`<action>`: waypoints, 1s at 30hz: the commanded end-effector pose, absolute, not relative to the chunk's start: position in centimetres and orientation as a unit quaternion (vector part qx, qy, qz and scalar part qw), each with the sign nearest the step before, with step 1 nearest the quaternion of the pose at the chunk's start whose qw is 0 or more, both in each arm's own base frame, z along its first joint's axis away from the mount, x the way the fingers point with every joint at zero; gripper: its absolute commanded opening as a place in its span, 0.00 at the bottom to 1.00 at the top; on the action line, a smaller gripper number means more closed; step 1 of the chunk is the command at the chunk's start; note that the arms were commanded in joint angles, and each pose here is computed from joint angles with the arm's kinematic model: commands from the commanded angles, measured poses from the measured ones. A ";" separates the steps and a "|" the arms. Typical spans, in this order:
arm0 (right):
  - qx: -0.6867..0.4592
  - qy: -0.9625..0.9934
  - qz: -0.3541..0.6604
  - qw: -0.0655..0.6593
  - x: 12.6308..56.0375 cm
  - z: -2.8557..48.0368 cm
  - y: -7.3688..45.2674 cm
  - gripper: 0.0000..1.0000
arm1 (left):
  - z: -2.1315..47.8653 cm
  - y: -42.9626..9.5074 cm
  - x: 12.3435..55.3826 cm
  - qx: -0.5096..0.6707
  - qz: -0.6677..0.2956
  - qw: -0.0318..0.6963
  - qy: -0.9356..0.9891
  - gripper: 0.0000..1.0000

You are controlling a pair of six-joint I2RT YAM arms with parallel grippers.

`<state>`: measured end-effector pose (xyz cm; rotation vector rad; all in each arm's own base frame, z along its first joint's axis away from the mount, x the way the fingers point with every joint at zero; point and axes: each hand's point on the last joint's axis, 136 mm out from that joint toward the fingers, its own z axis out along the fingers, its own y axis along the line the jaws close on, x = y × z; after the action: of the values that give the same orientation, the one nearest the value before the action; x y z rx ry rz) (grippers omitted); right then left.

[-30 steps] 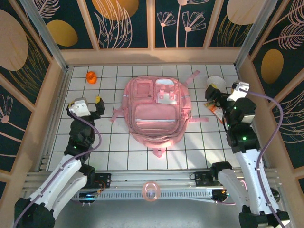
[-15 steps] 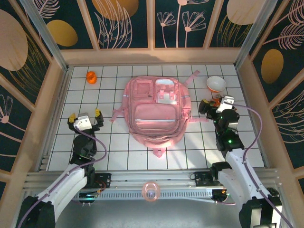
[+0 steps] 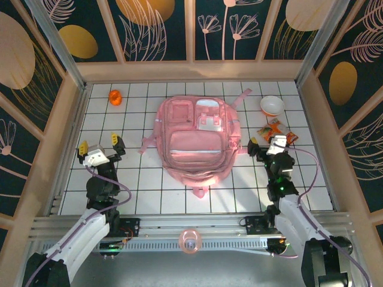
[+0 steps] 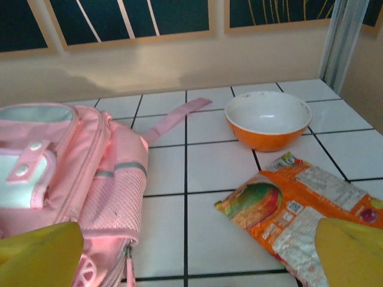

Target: Pack the student bag

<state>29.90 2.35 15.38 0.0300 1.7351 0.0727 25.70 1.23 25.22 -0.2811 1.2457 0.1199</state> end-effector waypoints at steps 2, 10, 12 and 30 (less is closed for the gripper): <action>0.014 0.723 0.012 0.691 29.9 16.8 1.7 0.99 | 17.3 1.3 25.0 -0.097 0.076 0.758 0.640 0.99; -0.018 0.708 0.030 0.705 30.2 15.8 2.8 0.99 | 17.3 0.2 27.5 -0.074 0.078 0.742 0.662 0.99; -0.020 0.702 0.032 0.711 30.6 16.1 2.9 0.99 | 17.5 0.0 28.2 -0.069 0.082 0.742 0.662 0.99; -0.035 0.701 0.044 0.711 34.1 14.2 2.2 0.99 | 15.8 1.0 33.3 -0.070 0.068 0.732 0.674 0.99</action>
<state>33.60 1.83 11.23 -0.0611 1.6647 0.0685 31.95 1.93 10.59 -0.1303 1.6779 0.2749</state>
